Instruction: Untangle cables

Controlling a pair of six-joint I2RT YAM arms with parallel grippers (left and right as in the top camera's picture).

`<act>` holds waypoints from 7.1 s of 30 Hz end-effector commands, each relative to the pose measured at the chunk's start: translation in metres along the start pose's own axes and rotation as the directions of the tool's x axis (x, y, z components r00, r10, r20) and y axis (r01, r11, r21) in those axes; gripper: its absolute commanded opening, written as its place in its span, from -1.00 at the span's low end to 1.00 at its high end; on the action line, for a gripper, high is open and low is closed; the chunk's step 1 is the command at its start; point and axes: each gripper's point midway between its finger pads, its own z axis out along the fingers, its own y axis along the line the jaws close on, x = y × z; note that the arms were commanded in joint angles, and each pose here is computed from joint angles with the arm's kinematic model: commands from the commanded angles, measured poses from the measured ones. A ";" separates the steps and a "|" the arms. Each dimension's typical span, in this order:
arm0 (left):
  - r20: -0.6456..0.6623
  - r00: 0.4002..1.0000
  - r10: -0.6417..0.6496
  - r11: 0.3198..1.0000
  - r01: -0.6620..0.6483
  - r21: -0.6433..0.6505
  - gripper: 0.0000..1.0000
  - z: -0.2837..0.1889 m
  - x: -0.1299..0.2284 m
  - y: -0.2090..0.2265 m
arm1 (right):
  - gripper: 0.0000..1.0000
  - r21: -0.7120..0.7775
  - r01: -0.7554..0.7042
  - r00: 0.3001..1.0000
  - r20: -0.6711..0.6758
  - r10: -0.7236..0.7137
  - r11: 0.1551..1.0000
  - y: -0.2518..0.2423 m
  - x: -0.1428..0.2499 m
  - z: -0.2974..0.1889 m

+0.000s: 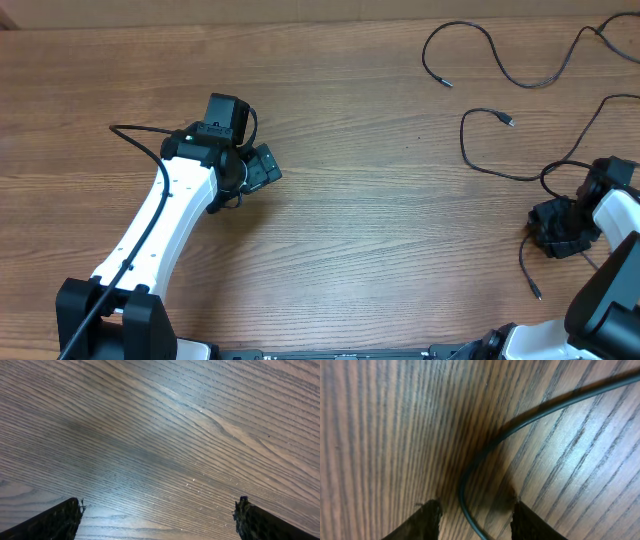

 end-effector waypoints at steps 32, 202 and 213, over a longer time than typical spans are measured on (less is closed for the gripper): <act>-0.007 1.000 -0.009 1.000 0.009 -0.004 0.99 0.003 0.001 0.000 | -0.32 0.083 0.007 0.997 -0.080 0.000 0.997 -0.017 0.017 0.011; -0.017 1.000 -0.005 1.000 0.005 -0.014 0.99 0.003 0.004 0.002 | -0.15 -0.139 -0.358 0.909 0.174 0.379 0.923 -0.057 -0.132 -0.010; -0.017 1.000 -0.005 1.000 0.005 -0.014 0.99 0.003 0.003 0.002 | 1.00 -0.127 -0.363 0.915 0.140 0.379 0.923 -0.052 -0.134 -0.045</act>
